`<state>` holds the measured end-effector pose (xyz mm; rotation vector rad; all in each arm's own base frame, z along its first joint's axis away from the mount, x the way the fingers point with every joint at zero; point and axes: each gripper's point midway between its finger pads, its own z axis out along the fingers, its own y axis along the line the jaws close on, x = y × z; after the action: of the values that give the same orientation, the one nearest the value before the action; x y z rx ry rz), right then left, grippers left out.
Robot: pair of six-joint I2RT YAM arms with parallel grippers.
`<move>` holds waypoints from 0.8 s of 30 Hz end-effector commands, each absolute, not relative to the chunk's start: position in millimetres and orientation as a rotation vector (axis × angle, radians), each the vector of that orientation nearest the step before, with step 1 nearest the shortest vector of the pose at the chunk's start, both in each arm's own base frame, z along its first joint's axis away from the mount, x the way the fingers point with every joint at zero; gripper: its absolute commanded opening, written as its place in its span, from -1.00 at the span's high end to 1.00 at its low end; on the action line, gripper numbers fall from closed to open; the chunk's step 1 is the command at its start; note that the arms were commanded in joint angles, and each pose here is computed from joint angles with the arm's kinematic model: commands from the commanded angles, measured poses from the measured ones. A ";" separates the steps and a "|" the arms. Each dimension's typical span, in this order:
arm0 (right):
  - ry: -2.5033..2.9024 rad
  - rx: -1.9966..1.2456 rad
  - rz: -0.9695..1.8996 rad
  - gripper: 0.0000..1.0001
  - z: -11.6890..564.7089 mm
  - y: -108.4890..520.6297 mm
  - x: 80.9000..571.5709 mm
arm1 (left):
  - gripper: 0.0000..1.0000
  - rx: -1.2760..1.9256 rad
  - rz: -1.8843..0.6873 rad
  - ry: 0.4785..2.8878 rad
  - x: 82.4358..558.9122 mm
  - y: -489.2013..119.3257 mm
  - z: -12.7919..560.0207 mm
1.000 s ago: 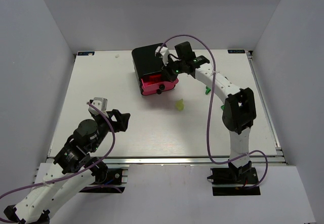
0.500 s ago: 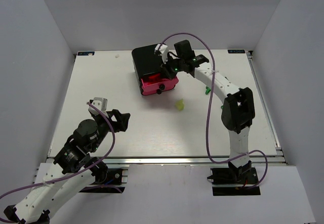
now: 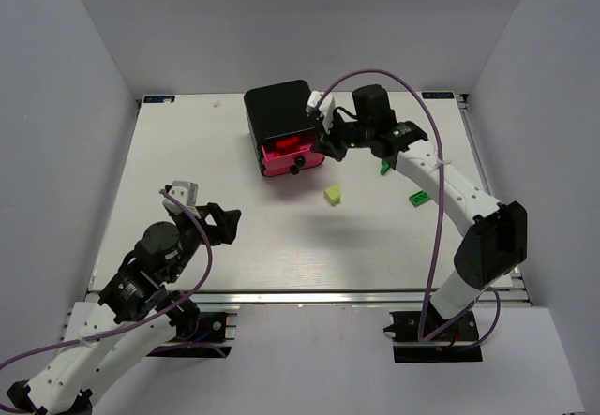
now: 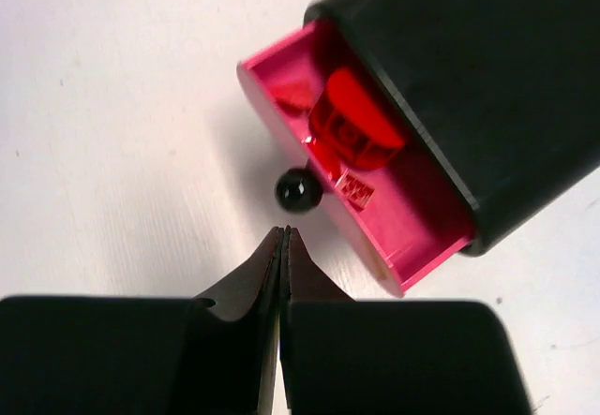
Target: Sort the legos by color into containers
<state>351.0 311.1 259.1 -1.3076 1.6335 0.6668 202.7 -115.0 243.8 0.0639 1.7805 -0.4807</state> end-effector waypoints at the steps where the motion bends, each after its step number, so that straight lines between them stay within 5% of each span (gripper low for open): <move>1: 1.666 -1.391 0.660 1.00 223.2 305.9 344.8 | -0.74 0.083 -0.495 1.780 201.1 -118.2 243.0; 14: 1.783 -1.383 0.465 1.00 175.7 307.3 398.8 | -0.75 0.080 -0.493 1.778 201.2 -117.6 244.1; 24: 1.752 -1.255 0.425 1.00 193.9 328.4 444.5 | -0.74 0.088 -0.504 1.774 199.9 -118.8 244.9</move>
<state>418.1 312.4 155.8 -1.3406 1.8518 0.4513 202.1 -116.4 243.8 0.0701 1.7812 -0.4880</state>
